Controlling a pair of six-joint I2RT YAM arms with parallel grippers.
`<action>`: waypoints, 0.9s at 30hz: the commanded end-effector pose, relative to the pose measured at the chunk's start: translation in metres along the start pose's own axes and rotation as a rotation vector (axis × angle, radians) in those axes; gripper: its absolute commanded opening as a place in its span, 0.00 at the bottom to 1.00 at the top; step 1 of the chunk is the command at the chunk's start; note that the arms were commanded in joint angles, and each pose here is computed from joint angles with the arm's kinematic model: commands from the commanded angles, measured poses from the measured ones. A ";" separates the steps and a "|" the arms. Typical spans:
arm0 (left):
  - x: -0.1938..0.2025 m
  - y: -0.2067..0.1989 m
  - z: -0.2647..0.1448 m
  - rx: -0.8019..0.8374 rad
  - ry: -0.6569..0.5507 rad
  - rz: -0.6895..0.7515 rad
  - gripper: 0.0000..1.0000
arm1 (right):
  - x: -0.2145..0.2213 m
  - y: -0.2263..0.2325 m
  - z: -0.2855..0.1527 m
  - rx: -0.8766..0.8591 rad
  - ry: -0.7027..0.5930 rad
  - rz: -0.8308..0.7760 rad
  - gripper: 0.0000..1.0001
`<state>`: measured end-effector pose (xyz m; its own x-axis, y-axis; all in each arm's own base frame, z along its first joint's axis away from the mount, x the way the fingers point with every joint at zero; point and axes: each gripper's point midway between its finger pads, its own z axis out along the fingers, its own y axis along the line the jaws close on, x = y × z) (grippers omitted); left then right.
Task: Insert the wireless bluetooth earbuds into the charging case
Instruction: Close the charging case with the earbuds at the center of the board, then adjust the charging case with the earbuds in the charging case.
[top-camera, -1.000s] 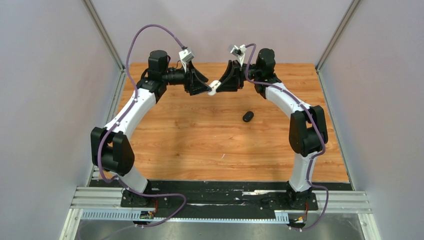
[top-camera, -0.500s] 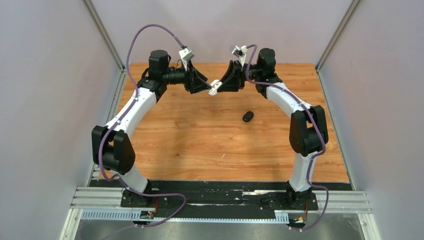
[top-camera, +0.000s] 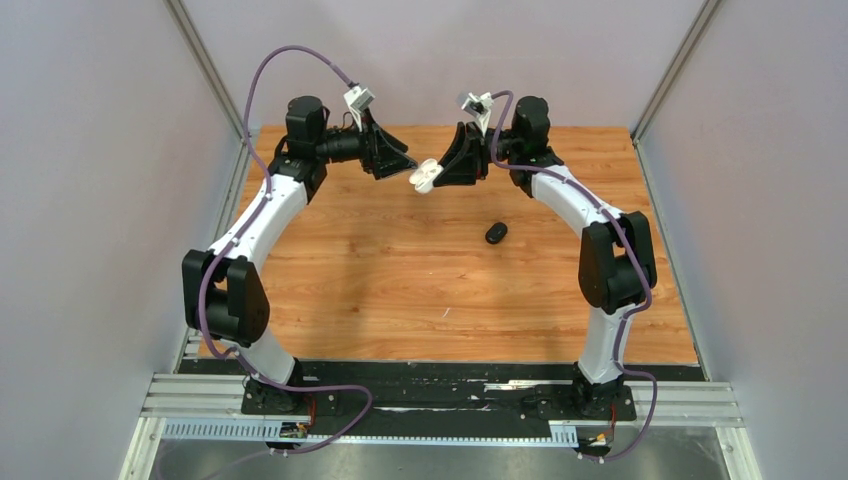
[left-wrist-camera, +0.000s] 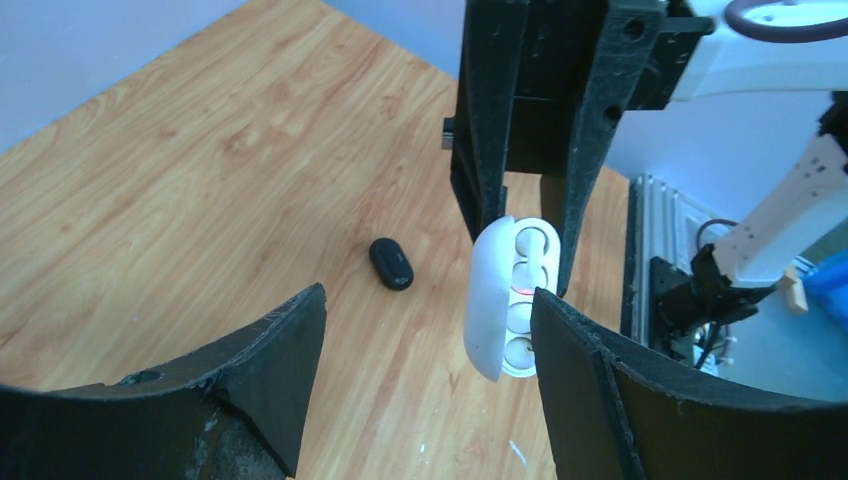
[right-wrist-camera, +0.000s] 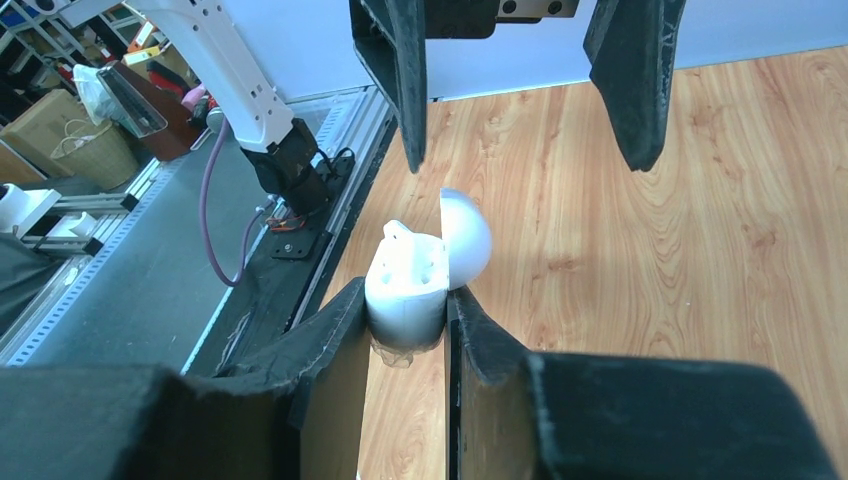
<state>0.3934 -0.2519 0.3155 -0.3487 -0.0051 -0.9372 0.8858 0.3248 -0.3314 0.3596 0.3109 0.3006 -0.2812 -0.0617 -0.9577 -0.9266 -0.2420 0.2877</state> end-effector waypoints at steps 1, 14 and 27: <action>-0.011 -0.025 -0.002 0.158 -0.054 -0.051 0.80 | -0.023 0.021 0.002 -0.038 0.008 -0.100 0.00; 0.006 -0.028 0.000 0.137 0.019 0.089 0.80 | -0.025 0.016 0.003 -0.018 -0.004 -0.069 0.00; 0.013 -0.020 0.005 0.083 0.055 0.123 0.77 | -0.025 0.017 0.004 -0.025 -0.003 -0.067 0.00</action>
<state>0.3660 -0.2642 0.2905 -0.3364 0.0803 -0.9383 0.9262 0.2082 -0.3143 0.3572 0.3106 0.3045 -0.3138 -0.0683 -0.9470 -0.9154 -0.2432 0.3208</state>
